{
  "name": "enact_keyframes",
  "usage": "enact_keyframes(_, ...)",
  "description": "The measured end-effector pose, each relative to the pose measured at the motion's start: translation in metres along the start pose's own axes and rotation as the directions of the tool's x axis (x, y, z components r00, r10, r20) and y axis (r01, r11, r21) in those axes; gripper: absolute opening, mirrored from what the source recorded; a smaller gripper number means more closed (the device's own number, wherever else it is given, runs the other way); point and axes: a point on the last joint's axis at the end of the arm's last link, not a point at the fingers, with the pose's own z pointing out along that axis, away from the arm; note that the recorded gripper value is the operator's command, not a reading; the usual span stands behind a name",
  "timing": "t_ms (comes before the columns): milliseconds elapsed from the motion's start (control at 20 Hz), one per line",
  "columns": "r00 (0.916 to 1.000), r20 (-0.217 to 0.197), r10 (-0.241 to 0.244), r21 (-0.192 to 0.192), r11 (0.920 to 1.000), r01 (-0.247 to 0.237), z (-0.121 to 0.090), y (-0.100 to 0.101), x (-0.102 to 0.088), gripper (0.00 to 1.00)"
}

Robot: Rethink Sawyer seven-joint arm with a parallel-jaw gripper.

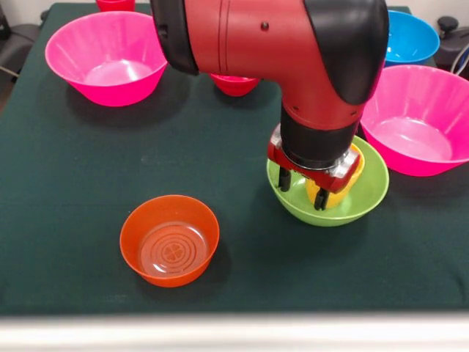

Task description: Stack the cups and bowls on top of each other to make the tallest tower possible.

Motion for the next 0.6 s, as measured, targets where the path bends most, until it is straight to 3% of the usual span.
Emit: enact_keyframes(600, 1.0, 0.006, -0.006, 0.002, 1.0, 0.006, 0.0009, 0.0013, -0.0002, 1.0)
